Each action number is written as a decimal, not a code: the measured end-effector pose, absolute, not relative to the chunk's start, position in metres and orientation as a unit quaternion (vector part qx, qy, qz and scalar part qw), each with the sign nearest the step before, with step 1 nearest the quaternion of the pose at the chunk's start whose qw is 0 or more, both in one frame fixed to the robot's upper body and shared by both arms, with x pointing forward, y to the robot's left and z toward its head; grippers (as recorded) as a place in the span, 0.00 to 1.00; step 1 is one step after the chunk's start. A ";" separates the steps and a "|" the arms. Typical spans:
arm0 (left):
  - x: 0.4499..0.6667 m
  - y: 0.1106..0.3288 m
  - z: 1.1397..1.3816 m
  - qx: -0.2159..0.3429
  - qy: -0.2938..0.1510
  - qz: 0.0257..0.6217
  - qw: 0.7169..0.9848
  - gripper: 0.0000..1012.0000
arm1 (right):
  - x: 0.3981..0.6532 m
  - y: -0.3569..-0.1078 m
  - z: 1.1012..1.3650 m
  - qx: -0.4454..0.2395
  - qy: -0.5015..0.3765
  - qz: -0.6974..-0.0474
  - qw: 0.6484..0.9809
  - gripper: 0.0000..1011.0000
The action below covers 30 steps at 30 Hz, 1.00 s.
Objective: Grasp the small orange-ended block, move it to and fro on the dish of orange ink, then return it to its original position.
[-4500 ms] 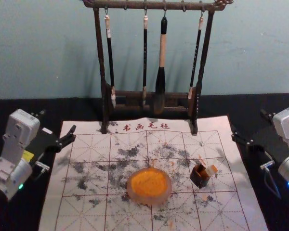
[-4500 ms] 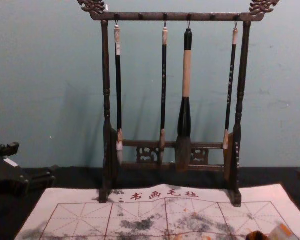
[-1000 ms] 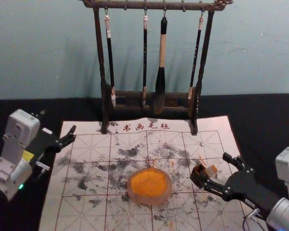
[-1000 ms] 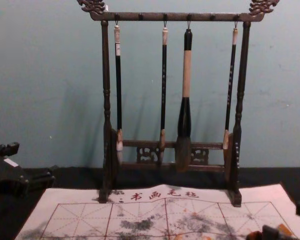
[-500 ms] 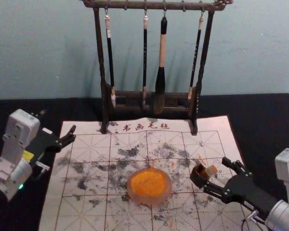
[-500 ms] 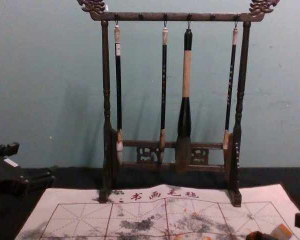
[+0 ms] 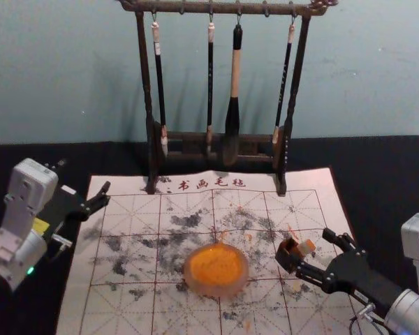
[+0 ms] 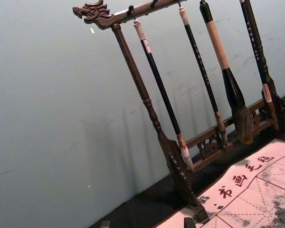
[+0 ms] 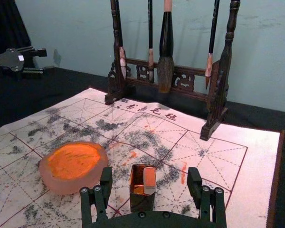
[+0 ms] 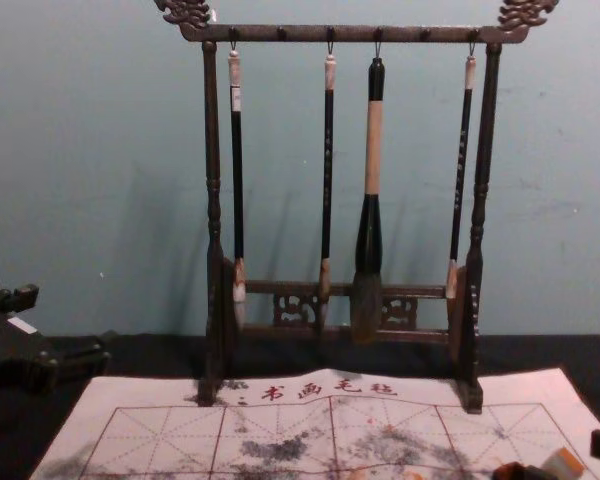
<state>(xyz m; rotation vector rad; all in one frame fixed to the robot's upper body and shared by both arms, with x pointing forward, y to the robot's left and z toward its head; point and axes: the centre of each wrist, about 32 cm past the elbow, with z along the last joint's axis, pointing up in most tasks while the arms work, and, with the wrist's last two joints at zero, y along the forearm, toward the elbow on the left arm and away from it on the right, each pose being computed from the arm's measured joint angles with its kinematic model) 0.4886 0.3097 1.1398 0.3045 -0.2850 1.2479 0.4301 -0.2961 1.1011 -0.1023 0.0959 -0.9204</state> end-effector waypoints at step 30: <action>0.489 0.310 1.140 0.141 -0.132 0.580 0.791 0.99 | 0.429 -0.299 1.100 -0.051 0.057 -0.445 0.892 0.99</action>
